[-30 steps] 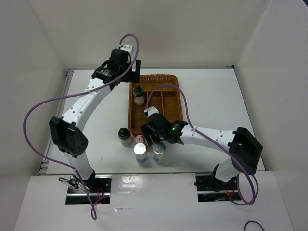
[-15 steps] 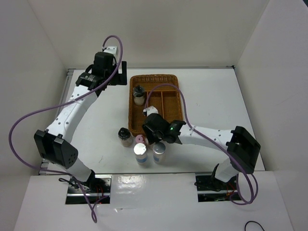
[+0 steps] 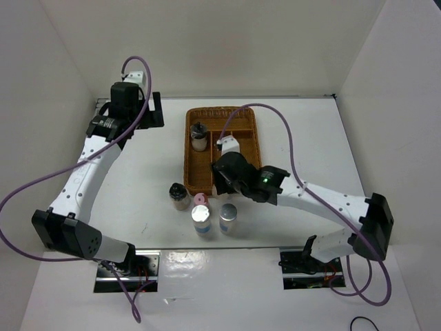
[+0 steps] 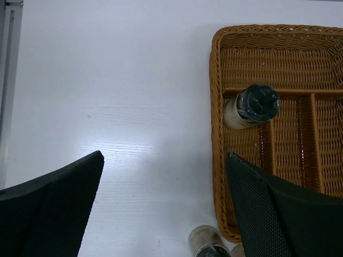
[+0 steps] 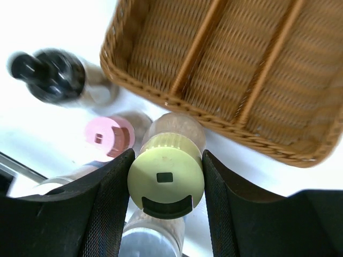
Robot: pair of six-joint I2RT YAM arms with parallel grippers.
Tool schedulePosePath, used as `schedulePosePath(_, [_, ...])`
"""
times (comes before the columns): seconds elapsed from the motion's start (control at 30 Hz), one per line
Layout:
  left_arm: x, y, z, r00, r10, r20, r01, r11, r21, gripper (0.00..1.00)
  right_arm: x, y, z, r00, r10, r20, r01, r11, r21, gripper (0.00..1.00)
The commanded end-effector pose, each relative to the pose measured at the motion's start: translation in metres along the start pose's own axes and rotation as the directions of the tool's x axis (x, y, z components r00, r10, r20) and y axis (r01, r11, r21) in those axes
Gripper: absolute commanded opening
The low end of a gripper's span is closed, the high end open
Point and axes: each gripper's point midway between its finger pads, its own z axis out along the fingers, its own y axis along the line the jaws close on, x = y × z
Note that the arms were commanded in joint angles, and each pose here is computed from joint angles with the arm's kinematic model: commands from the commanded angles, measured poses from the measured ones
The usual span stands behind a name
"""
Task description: Organize the condiment bottles
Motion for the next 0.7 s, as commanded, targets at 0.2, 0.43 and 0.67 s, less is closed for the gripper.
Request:
schedulePosePath(0.2, [-0.007,0.018,-0.031,0.995,-0.077,0.066,0.076,0.997,0.023,1.0,-0.102,-0.06,-0.045,0.951,0.135,0.279,-0.167,0.981,0.095,0.41])
schedulePosePath(0.43, [0.025,0.007,-0.03,0.995,-0.103,-0.012,0.103,0.989,0.102,1.0,-0.167,-0.124,-0.021,0.926,0.116,0.359,-0.201,0.957,0.21,0.41])
schedulePosePath(0.67, [0.049,-0.004,-0.039,0.991,-0.121,-0.049,0.128,0.976,0.178,1.0,-0.195,-0.122,0.035,0.934,0.106,0.34,-0.178,0.966,0.188,0.4])
